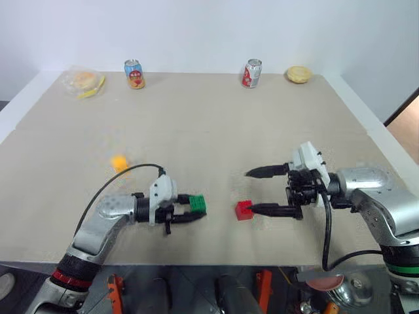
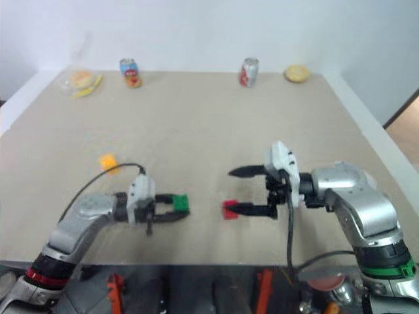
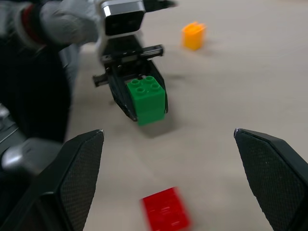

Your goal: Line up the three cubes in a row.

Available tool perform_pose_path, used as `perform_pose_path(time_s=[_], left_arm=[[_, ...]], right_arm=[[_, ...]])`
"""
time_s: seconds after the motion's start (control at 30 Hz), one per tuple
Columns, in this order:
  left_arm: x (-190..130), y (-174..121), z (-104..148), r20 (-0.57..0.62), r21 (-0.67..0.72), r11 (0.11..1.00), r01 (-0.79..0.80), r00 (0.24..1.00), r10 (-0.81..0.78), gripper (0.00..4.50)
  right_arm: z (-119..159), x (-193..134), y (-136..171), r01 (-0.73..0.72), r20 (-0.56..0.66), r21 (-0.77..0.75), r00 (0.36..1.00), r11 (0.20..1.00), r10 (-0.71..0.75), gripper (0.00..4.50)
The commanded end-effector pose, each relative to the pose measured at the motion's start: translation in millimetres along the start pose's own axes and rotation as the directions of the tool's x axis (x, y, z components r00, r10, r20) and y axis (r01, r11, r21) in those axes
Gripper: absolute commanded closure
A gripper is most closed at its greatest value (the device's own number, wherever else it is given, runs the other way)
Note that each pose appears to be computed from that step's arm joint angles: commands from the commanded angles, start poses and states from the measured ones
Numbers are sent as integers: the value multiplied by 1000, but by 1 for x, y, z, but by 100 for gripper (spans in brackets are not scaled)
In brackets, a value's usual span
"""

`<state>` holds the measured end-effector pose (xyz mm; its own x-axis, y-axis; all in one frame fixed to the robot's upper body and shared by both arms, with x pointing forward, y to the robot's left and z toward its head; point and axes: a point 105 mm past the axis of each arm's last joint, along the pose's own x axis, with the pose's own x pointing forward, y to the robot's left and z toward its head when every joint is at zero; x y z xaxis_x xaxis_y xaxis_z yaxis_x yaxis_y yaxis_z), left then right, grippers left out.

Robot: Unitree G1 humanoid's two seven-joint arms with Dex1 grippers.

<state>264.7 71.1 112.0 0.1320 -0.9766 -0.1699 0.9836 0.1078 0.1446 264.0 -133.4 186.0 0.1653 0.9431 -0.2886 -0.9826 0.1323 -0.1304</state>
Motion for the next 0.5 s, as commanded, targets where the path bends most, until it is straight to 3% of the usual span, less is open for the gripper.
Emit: perform_pose_path(time_s=[0.03,0.5], left_arm=[[6,-4,3,-5,46,996,71,997,-71,315],[15,10,-7,-62,80,992,102,993,-97,315]], right_arm=[[10,0,7,-17,4,-58,1000,998,17,0],[10,0,10,22,8,-55,1000,998,-22,0]])
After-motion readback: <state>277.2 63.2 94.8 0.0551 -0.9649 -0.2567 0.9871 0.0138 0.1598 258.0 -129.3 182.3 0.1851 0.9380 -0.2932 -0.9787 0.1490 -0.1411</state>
